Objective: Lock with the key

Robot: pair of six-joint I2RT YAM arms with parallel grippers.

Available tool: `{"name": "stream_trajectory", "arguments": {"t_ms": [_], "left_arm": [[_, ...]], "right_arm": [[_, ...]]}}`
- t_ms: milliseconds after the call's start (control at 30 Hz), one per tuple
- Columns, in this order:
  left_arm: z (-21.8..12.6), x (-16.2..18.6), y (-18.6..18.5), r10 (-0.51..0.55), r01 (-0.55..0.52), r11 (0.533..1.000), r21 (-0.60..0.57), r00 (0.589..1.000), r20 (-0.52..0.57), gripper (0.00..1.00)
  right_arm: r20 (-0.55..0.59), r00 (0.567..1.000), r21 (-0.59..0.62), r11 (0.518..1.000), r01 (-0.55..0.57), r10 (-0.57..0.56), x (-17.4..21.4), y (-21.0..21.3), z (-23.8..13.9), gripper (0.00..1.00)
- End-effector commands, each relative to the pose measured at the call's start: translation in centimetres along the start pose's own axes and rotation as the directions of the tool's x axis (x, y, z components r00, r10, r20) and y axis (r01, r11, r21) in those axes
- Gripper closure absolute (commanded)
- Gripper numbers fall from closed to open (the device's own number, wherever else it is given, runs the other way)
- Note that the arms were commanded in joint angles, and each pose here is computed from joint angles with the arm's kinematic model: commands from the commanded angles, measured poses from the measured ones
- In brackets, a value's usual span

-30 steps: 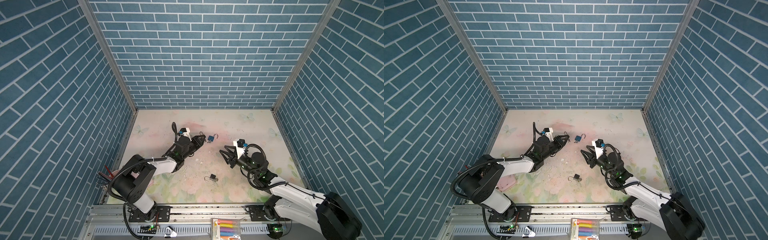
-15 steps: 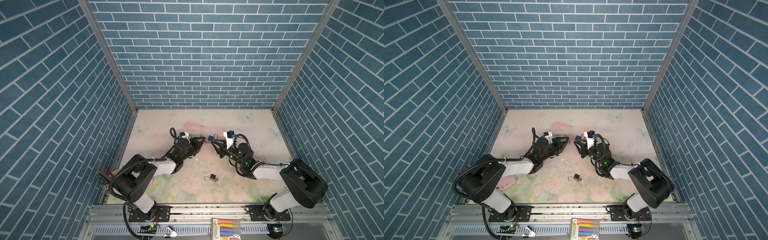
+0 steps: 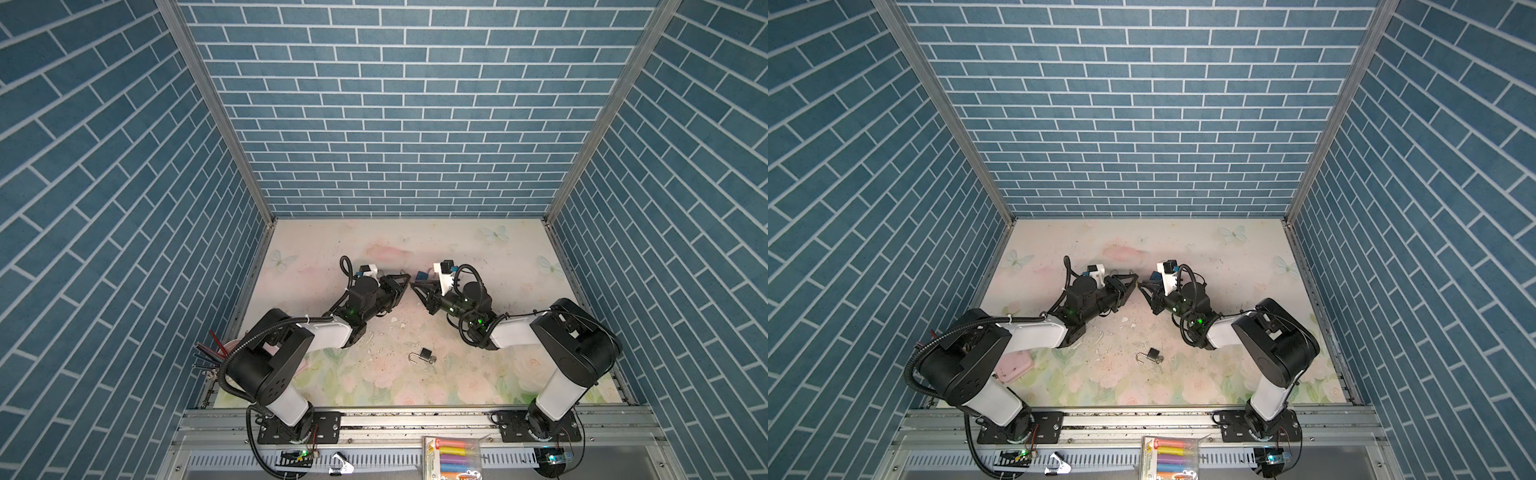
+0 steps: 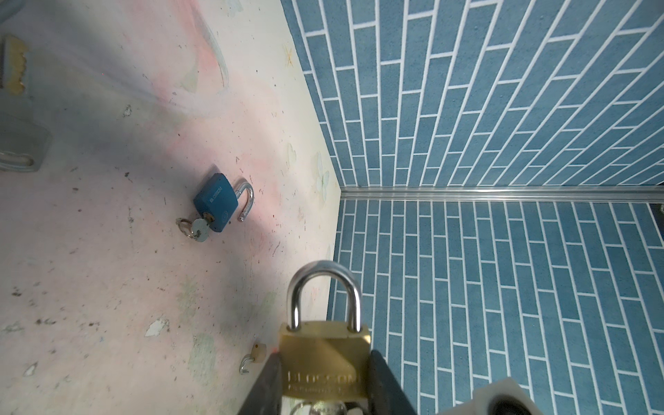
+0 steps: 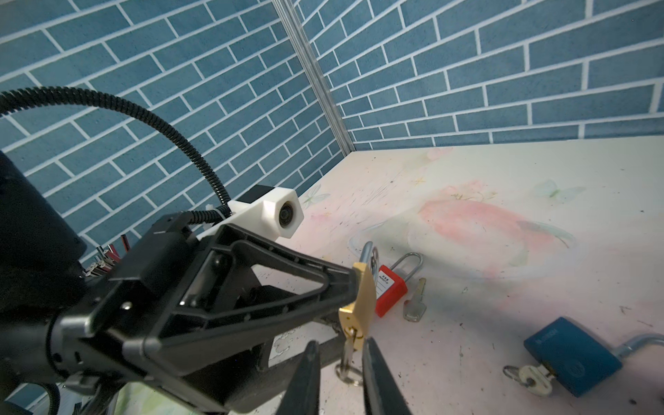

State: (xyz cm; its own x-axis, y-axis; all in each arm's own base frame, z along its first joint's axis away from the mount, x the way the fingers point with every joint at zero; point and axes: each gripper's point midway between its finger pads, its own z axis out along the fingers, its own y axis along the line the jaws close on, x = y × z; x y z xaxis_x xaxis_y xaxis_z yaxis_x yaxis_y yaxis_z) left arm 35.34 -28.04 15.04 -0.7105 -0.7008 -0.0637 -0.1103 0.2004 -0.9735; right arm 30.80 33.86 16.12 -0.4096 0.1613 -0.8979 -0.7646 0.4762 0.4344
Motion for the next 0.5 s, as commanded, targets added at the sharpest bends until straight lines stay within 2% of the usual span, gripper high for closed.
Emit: {"name": "stream_trajectory", "arguments": {"t_ms": [0,167,333,467], "left_arm": [[-0.06,-0.43,-0.66,0.01,-0.01,0.999,0.03,1.0,0.011,1.0],[-0.08,-0.32,-0.64,0.009,-0.009,1.0,0.029,1.0,0.007,1.0],[-0.06,-0.19,-0.65,0.014,-0.014,0.999,0.029,1.0,0.002,1.0],[-0.06,-0.35,-0.82,0.02,-0.02,0.999,0.035,1.0,0.005,1.0]], "right_arm": [[0.022,1.0,-0.03,1.0,-0.004,0.005,-0.71,0.61,0.79,0.79],[0.012,1.0,-0.027,1.0,-0.008,0.008,-0.35,0.35,1.14,0.8],[0.006,1.0,-0.027,1.0,-0.011,0.011,-0.13,0.21,1.4,0.92],[0.003,1.0,-0.034,0.999,-0.013,0.013,0.01,0.33,1.48,0.98]]}}
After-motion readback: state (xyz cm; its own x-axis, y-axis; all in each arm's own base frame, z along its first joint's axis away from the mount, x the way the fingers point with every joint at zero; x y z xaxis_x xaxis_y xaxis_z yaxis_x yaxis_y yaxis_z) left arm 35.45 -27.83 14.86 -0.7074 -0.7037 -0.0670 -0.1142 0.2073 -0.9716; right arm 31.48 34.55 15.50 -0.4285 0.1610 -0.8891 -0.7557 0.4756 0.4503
